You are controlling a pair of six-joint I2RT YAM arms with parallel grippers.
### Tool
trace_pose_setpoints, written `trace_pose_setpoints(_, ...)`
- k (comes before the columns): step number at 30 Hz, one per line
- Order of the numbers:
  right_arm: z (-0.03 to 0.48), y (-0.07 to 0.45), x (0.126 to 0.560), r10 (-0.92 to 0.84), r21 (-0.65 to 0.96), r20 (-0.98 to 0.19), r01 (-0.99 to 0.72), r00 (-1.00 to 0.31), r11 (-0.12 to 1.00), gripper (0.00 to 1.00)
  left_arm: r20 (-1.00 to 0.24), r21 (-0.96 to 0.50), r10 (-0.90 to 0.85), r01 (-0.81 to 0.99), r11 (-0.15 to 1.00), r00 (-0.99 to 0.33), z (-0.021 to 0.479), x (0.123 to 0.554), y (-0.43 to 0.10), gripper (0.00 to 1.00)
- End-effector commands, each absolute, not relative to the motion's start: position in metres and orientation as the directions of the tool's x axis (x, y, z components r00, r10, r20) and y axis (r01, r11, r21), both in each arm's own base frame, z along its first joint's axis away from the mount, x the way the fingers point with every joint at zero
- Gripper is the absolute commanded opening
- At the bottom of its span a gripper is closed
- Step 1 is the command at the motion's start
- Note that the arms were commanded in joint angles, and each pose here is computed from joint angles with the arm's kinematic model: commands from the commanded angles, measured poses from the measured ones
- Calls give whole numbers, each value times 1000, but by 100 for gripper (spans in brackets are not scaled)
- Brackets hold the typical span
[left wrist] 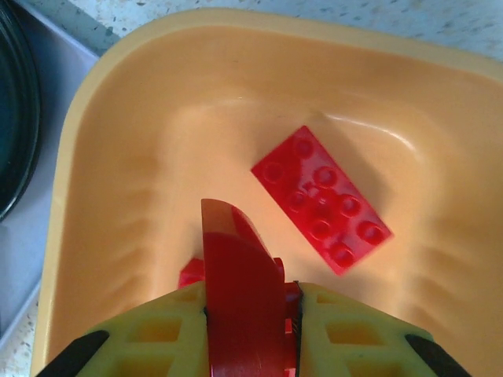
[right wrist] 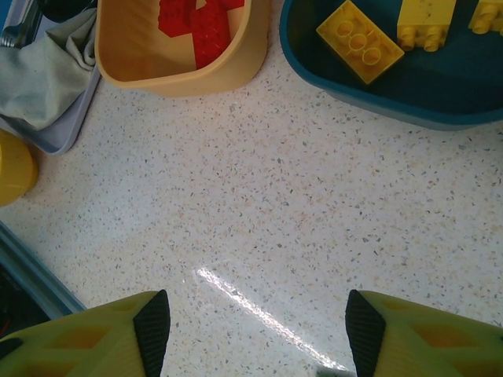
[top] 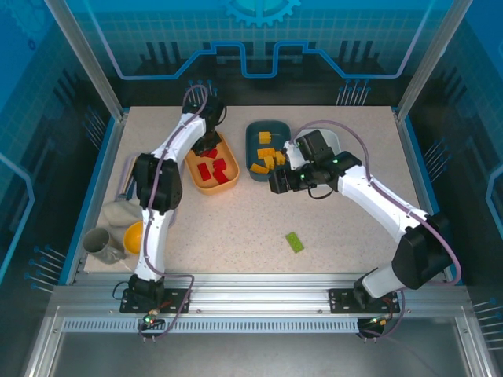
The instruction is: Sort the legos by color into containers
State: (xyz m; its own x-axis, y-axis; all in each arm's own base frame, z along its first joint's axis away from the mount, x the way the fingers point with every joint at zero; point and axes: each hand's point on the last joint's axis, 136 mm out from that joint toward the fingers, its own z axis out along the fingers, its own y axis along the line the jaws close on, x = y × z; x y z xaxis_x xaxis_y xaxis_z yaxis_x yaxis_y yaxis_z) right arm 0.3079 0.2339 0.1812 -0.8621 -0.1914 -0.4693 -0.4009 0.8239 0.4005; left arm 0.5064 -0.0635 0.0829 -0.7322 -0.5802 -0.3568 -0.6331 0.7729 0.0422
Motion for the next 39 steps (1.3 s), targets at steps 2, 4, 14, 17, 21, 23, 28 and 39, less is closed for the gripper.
trace_pose_setpoints(2, 190, 237, 315, -192, 418, -484, -418, -854, 806, 64, -390, 150, -533, -623, 768, -751, 89, 505, -41, 21)
trace_pose_setpoints(4, 188, 235, 315, -186, 423, -476, -409, -859, 808, 64, -392, 173, -523, -618, 767, -757, 85, 506, -38, 21)
trace_pose_setpoints(14, 182, 231, 319, -172, 440, -452, -386, -875, 811, 64, -354, 211, -520, -608, 765, -777, 69, 500, -36, 36)
trace_pose_setpoints(17, 178, 229, 318, -181, 434, -442, -386, -879, 814, 64, -349, 190, -524, -606, 773, -777, 73, 500, -40, 46)
trace_pose_setpoints(21, 166, 217, 309, -219, 384, -398, -378, -891, 842, 64, -376, 126, -523, -602, 789, -765, 98, 504, -50, 53)
trace_pose_setpoints(23, 156, 208, 301, -246, 350, -357, -373, -901, 859, 65, -397, 70, -518, -588, 806, -757, 116, 507, -61, 57)
trace_pose_setpoints(28, 122, 180, 263, -312, 262, -180, -351, -933, 899, 66, -416, -107, -500, -505, 856, -759, 164, 496, -113, 66)
trace_pose_setpoints(39, 59, 173, 183, -439, 147, 150, -419, -886, 896, 74, -310, -411, -400, -257, 874, -863, 178, 372, -219, 73)
